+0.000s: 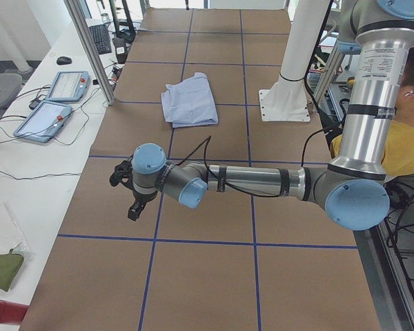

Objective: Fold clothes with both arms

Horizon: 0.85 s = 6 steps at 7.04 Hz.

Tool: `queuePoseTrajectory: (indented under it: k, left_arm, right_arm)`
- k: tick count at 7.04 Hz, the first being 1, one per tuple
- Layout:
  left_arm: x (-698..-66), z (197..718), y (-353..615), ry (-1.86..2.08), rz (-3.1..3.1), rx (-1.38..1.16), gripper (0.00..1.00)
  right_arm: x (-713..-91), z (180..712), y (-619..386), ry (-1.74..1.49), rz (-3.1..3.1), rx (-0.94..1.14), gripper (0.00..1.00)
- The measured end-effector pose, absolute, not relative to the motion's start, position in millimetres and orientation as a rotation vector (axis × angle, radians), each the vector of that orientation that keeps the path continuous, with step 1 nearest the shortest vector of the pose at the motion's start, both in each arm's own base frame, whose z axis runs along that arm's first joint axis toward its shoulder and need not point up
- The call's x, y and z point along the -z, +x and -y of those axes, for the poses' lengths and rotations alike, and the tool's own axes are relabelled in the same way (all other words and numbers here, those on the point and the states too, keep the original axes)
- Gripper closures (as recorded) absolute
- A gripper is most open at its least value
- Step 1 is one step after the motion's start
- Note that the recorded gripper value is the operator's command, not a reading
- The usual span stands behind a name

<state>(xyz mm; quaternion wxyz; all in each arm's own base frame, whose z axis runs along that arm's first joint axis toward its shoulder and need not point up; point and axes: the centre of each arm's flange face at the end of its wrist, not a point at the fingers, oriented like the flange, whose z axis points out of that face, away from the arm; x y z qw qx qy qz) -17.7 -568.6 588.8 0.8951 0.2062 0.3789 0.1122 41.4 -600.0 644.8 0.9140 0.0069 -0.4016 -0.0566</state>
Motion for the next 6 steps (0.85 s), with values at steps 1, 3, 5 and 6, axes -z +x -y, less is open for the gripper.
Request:
queuePoseTrajectory:
  k: [1, 3, 5, 6]
  left_arm:
    - [-586, 567, -18, 0.432, -0.786, -0.234, 0.00]
    - [-584, 555, -19, 0.433, -0.792, -0.229, 0.00]
    - [-584, 550, -18, 0.430, -0.797, -0.228, 0.00]
    - [-581, 552, -18, 0.435, -0.797, -0.228, 0.00]
  right_arm:
    - [-649, 595, 41, 0.012, 0.832, 0.116, 0.00]
    - [-661, 587, 42, -0.006, 0.822, 0.103, 0.00]
    - [-663, 586, 43, -0.009, 0.817, 0.099, 0.00]
    - [-659, 588, 43, -0.002, 0.816, 0.102, 0.00]
